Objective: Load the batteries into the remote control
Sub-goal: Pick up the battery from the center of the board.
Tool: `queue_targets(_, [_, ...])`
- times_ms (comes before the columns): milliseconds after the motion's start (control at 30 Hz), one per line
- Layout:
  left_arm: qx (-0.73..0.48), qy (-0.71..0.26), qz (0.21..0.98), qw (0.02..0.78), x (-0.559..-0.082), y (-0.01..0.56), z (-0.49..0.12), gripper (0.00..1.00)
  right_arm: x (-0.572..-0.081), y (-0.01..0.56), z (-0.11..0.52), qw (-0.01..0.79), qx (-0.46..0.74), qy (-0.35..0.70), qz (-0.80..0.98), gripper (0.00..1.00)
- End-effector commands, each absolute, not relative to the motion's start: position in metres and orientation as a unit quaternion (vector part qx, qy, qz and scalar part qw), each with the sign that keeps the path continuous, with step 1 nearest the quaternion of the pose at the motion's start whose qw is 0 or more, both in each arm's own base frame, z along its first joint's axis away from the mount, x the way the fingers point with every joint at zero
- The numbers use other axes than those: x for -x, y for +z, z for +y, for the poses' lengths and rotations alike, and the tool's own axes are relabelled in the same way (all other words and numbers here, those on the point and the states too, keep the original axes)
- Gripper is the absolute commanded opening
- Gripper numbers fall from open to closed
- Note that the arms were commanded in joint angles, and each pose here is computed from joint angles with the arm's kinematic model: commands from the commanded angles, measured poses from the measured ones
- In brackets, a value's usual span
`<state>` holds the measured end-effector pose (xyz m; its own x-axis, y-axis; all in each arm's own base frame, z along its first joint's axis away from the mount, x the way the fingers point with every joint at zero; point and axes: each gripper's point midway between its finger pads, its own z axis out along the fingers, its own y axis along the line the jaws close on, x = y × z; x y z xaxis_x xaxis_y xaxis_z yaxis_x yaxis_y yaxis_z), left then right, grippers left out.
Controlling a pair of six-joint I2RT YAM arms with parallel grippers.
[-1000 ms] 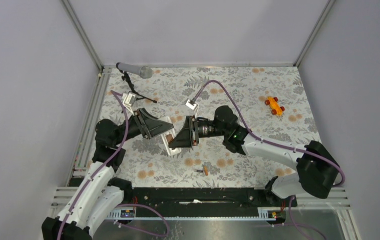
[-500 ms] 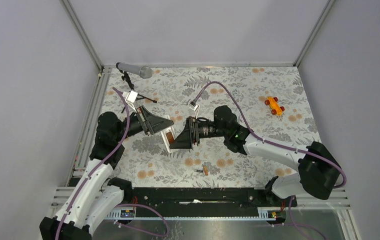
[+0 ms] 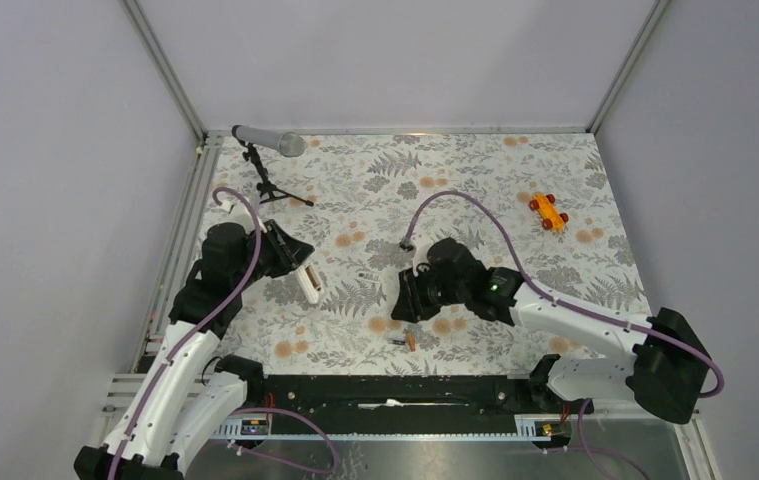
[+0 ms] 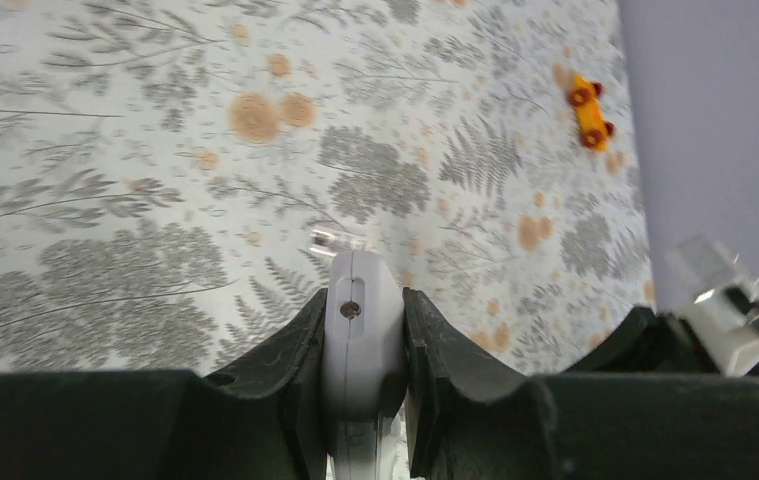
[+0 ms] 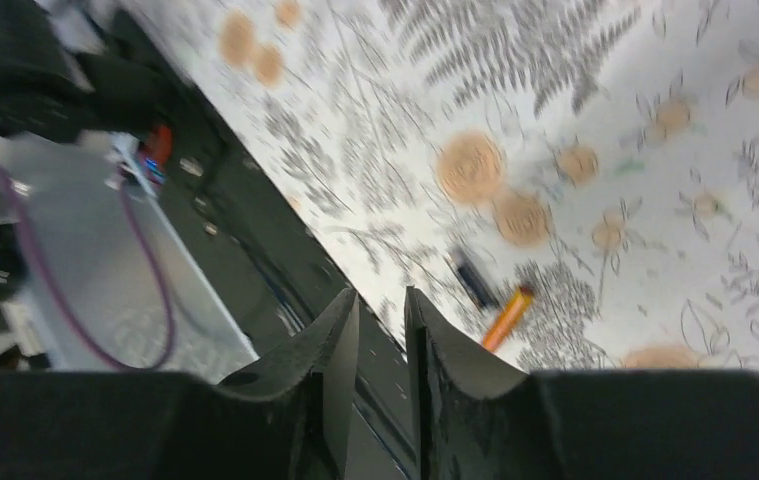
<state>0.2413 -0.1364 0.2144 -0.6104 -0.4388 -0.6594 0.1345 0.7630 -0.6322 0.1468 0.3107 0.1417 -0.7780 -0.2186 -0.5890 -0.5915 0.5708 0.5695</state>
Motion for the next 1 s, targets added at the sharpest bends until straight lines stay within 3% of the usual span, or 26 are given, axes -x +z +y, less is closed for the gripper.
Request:
queue_targets(0, [0.141,-0.250,0.819,0.498,-0.251,0.231,-0.097,0.00,-0.144,0.102,0.289,0.234,0.270,0.290,0.888,0.31])
queue_targets(200, [0.145,-0.239,0.820,0.499,-0.243,0.228,-0.091,0.00,-0.160,0.076,0.264,0.227,0.215,0.184,0.932,0.37])
queue_targets(400, [0.148,-0.244,0.820,0.495,-0.240,0.224,-0.092,0.00,-0.136,0.068,0.279,0.199,0.270,0.219,0.916,0.38])
queue_targets(533, [0.158,-0.242,0.816,0.501,-0.238,0.227,-0.088,0.00,-0.123,0.074,0.303,0.193,0.338,0.249,0.887,0.45])
queue_targets(700, [0.178,-0.230,0.797,0.530,-0.237,0.241,-0.076,0.00,-0.132,0.058,0.311,0.179,0.353,0.195,0.897,0.52])
queue_targets(967, [0.234,-0.176,0.784,0.547,-0.229,0.247,-0.046,0.00,-0.131,0.037,0.313,0.156,0.404,0.158,0.887,0.47])
